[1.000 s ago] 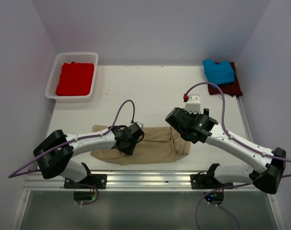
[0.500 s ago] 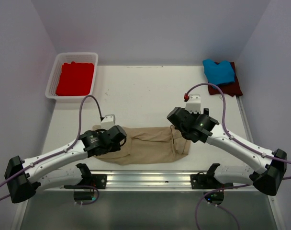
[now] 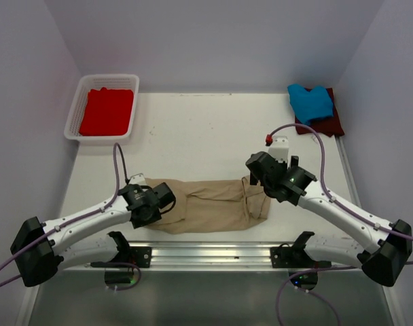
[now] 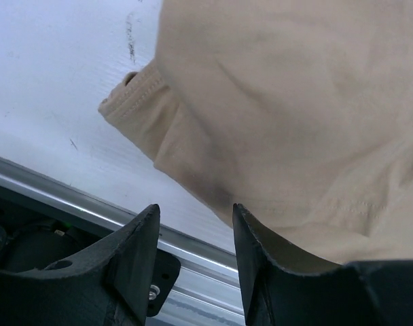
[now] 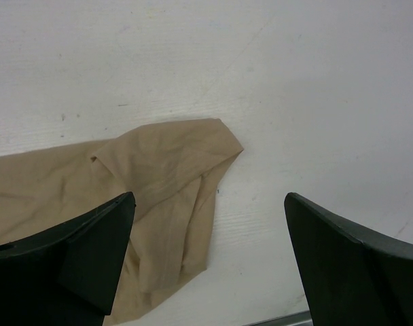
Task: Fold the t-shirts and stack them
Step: Flatten out the tshirt
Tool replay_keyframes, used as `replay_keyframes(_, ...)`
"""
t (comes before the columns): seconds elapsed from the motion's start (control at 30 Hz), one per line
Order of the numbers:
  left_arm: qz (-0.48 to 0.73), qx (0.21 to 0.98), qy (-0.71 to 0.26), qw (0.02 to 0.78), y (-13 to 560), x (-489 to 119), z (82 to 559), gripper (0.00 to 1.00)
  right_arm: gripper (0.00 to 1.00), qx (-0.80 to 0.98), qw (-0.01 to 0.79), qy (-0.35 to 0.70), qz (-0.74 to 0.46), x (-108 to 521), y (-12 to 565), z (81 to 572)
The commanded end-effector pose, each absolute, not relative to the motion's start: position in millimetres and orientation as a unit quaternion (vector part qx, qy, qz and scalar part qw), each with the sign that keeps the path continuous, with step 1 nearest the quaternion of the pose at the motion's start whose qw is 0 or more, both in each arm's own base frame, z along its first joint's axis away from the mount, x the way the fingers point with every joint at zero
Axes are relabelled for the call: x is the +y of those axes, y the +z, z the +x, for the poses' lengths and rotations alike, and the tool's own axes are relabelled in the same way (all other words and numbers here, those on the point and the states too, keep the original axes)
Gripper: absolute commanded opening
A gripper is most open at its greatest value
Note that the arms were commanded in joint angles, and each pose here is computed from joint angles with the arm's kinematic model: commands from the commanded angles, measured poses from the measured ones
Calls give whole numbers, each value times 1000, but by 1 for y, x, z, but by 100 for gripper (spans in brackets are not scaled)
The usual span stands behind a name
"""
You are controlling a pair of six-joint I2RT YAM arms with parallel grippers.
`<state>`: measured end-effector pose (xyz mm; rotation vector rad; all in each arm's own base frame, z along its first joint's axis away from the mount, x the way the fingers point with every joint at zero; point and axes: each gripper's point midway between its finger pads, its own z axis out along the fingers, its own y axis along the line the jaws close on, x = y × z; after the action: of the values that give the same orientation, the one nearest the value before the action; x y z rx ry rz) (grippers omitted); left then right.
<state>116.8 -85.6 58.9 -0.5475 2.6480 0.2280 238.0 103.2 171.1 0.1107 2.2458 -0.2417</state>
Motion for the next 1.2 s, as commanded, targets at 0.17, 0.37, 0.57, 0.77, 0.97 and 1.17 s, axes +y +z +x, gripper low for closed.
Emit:
replay_keyframes(0.17,-254,936,86,227,54,-80,148,50,96,900,433,-39,34,113,167,243)
replay_keyframes(0.37,-247,941,85,214,34,-94,166,49,96,897,440,-19,36,112,172,240)
replay_keyframes(0.57,-228,949,72,205,10,-99,176,47,96,897,439,-19,42,109,172,236)
replay_keyframes(0.77,-186,954,33,233,-4,-118,220,42,96,898,438,-26,44,107,172,237)
replay_keyframes(0.97,-122,960,26,252,-16,-152,277,42,96,898,436,-43,48,102,172,238)
replay_keyframes(1.17,-122,950,10,287,4,-161,316,41,96,897,435,-58,55,96,174,237)
